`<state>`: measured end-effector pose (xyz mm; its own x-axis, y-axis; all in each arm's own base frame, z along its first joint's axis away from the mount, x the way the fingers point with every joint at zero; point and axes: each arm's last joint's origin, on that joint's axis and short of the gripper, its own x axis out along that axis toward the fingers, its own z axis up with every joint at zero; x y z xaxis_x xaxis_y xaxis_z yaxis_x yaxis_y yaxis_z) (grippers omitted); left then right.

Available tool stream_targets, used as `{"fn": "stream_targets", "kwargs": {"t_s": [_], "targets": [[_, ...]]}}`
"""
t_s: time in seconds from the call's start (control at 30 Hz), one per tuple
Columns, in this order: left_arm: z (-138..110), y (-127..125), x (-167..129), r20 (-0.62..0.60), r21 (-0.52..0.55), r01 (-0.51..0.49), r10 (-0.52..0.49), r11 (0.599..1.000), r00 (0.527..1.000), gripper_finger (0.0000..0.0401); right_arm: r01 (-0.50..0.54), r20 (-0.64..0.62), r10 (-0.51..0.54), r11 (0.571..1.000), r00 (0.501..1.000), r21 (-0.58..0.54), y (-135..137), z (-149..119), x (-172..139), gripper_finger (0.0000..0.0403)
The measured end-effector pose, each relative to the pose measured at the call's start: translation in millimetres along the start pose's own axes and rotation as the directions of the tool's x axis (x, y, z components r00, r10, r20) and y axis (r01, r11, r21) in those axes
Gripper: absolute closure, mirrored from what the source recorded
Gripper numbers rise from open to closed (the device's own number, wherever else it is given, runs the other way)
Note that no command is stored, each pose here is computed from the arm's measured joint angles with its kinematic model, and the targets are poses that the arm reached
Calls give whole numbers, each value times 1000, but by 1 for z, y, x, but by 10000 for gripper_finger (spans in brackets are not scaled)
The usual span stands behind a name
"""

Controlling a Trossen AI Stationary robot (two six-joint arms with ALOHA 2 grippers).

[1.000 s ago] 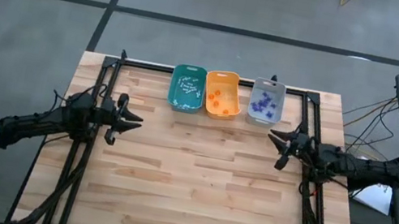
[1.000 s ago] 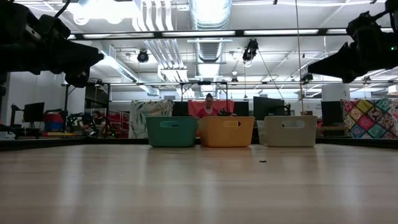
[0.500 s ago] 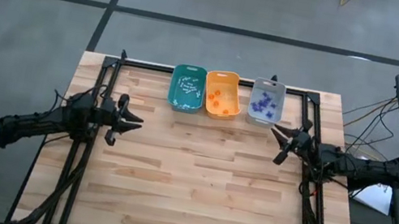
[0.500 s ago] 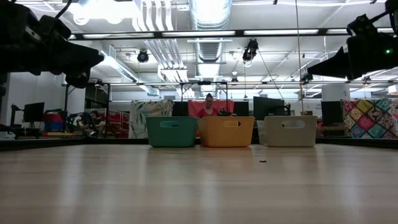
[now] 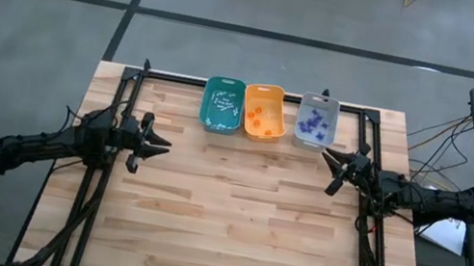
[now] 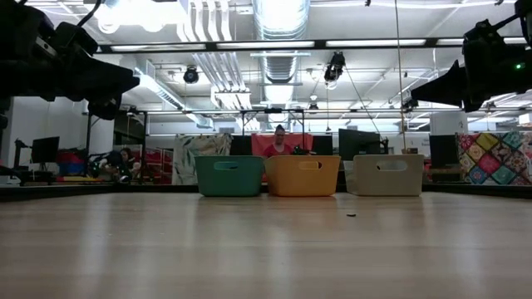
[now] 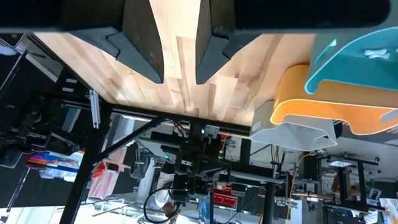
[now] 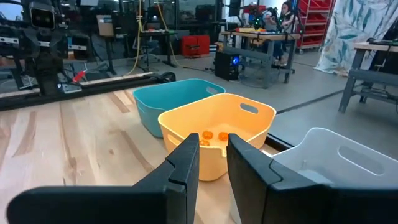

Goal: Sort Halloween decoration
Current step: Return to Home Position

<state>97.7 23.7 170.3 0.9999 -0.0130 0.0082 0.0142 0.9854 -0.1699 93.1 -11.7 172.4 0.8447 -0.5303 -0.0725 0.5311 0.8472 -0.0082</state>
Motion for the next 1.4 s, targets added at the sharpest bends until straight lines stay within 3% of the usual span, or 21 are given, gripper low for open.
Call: {"fn": "stream_targets", "kwargs": {"t_s": [1.4], "targets": [[0,0,1,-10,-3,-3,3,1000,1000,326,-2,0,2,1000,1000,2,0,0,0,330]]}}
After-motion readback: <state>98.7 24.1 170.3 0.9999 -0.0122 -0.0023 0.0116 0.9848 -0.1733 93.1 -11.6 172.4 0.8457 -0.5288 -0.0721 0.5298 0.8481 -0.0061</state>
